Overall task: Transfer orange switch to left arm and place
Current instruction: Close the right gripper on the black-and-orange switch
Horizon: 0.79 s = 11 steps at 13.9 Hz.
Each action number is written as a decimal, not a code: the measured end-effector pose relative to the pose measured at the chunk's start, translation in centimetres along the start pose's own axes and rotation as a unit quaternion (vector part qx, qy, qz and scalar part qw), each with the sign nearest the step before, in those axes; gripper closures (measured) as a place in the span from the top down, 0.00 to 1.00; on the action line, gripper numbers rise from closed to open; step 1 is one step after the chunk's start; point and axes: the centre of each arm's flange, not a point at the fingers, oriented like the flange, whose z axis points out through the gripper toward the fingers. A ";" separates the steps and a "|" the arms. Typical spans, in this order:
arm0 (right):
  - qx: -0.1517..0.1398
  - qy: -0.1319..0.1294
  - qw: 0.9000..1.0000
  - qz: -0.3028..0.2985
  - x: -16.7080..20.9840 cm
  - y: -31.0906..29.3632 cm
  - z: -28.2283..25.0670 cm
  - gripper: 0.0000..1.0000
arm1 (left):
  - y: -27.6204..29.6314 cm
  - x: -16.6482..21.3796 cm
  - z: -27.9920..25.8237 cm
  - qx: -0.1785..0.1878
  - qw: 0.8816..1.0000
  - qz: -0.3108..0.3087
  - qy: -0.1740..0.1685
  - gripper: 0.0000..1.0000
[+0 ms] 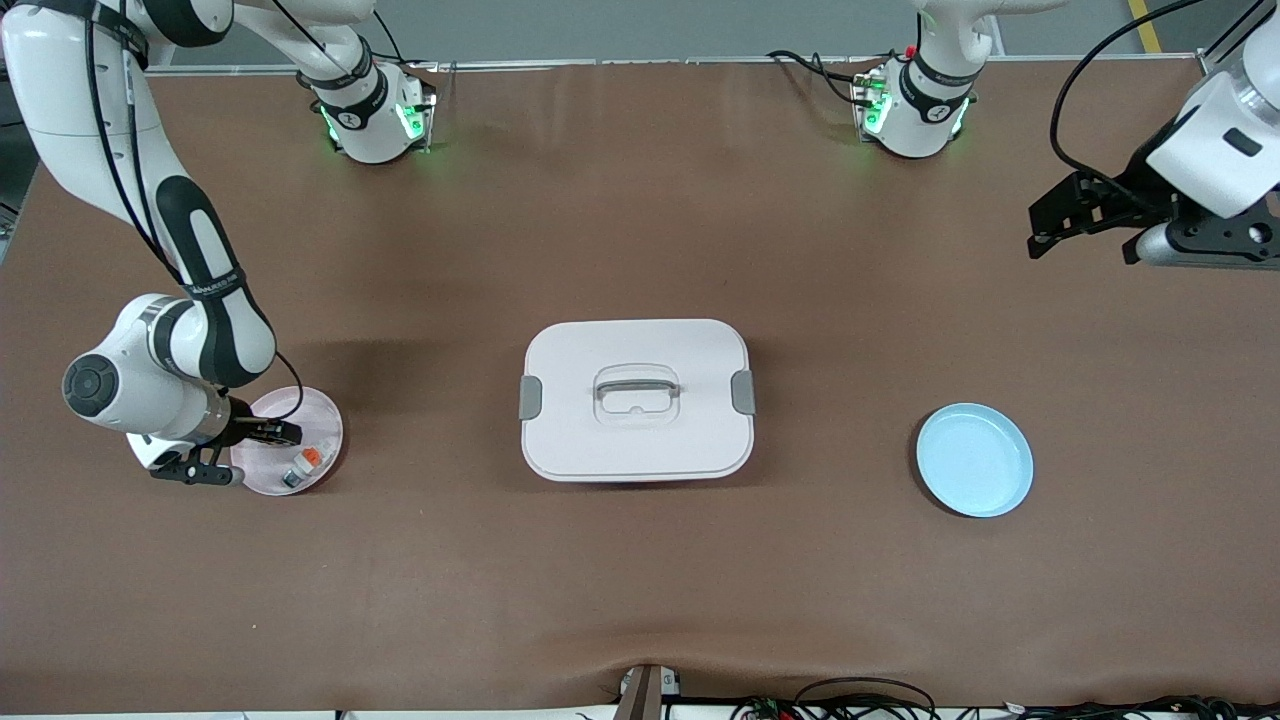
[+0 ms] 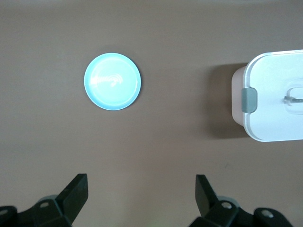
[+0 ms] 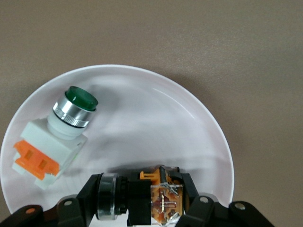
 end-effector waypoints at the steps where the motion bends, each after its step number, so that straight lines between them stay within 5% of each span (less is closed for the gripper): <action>1: 0.001 -0.004 1.000 -0.014 -0.1 0.1 0.0 0.73 | 0.6 0.1 0.2 -0.001 1.000 0.000 0.000 1.00; 4: 0.027 -0.036 0.999 -0.018 -0.1 0.3 -0.6 0.73 | 1.4 0.2 0.6 -0.002 1.000 0.000 0.000 1.00; 8: 0.132 -0.084 0.987 0.036 1.0 0.2 -4.6 0.73 | 1.4 0.4 0.8 -0.002 1.000 0.000 -0.002 1.00; 11: 0.146 -0.113 0.978 0.098 1.7 -0.3 -7.7 0.73 | 1.4 0.4 0.8 -0.002 1.000 0.000 -0.003 1.00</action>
